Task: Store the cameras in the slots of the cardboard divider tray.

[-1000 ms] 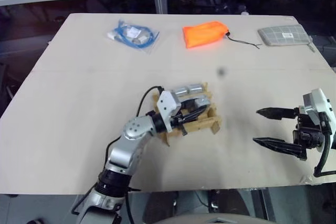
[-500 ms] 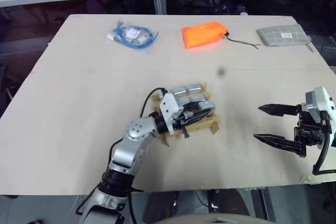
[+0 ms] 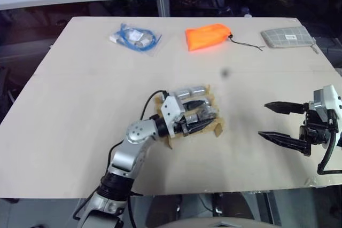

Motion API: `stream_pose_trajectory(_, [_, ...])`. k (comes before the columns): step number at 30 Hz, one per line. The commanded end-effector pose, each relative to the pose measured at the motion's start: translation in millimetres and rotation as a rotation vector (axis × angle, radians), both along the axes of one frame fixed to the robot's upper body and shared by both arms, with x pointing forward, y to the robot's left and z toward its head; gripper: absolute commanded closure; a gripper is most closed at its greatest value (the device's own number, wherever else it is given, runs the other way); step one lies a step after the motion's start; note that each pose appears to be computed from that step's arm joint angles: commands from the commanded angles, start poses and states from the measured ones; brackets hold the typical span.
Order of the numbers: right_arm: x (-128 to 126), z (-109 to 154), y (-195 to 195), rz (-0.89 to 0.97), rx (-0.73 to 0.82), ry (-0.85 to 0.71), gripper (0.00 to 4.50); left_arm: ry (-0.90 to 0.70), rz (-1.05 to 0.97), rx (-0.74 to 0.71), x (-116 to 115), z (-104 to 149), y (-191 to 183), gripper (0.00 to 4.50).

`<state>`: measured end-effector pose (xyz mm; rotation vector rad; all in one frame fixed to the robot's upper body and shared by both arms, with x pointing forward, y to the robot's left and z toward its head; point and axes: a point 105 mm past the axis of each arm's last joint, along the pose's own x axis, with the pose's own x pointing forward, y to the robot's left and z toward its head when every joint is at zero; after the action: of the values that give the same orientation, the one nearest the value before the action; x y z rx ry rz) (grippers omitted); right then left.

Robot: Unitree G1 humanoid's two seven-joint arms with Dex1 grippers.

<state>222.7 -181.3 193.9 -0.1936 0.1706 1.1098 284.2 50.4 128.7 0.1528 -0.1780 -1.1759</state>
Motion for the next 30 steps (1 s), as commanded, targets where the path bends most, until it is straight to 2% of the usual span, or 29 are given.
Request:
stream_pose_trajectory(1, [0.8,11.5,-0.5,-0.004,0.004,-0.064,0.0,0.056,0.002,0.039,-0.9,-16.1,3.6,0.03])
stream_pose_trajectory(14, [1.9,10.1,-0.2,-0.017,0.011,-0.073,0.0,0.075,-0.015,0.078,1.0,-6.5,8.6,0.03])
stream_pose_trajectory(18, [2.0,8.6,-0.3,-0.024,0.012,-0.072,0.0,0.127,-0.001,0.177,6.1,-0.3,14.8,0.03])
stream_pose_trajectory(22, [2.4,7.4,0.2,-0.028,0.016,-0.075,0.0,0.147,-0.023,0.281,0.8,4.9,11.5,0.03])
stream_pose_trajectory(30, [3.0,7.1,0.6,-0.035,0.02,-0.082,0.0,0.162,-0.011,0.292,2.4,14.2,5.2,0.03])
